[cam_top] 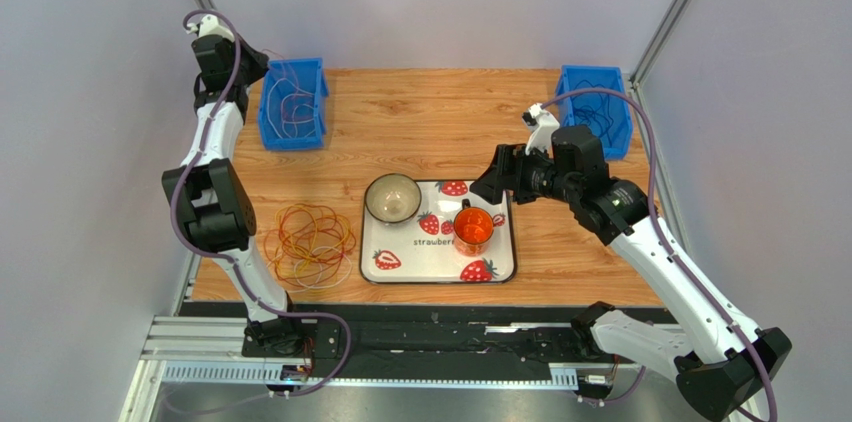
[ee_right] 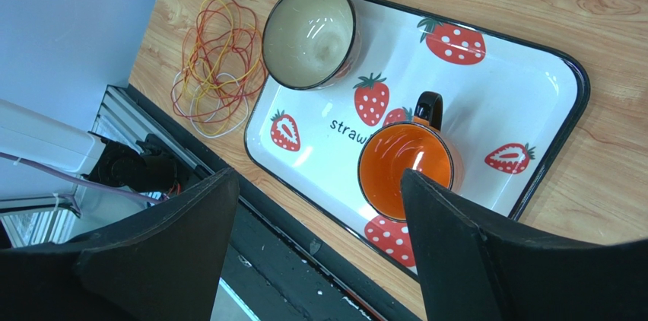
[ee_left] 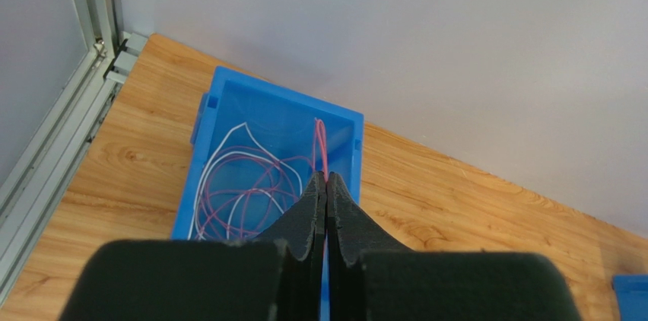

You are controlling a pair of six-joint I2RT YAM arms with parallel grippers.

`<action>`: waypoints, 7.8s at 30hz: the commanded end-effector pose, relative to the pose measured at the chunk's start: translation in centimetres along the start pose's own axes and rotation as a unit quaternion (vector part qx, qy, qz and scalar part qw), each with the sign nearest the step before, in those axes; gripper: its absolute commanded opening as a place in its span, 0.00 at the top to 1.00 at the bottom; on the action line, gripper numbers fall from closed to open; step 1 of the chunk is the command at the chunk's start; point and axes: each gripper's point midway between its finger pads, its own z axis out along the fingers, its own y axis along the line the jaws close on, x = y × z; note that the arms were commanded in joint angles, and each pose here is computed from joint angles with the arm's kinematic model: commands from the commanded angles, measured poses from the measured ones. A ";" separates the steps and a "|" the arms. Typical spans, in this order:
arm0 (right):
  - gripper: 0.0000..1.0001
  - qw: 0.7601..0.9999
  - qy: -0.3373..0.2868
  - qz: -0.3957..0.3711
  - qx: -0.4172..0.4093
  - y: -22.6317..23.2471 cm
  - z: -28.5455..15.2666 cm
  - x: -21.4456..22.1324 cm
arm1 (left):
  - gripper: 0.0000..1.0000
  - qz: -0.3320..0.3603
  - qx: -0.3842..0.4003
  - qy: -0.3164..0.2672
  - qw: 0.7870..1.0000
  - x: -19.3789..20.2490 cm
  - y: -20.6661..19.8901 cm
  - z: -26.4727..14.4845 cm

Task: Untangle the cables
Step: Place the cable in the bin, then pick up the cable from the cable.

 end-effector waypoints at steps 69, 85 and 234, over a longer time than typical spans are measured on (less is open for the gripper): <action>0.18 0.996 0.027 0.019 -0.084 3.9 1.6 2.8 | 0.39 0.028 -0.183 0.251 0.950 26.6 2.8 -29.0; 0.18 0.996 0.038 0.015 -0.073 3.4 2.0 3.3 | 0.43 0.027 -0.199 0.292 0.935 29.0 3.5 -28.1; 1.00 0.949 0.096 -0.071 -0.292 23.1 12.0 -8.2 | 0.46 0.067 0.192 0.086 0.975 10.8 -12.2 -45.7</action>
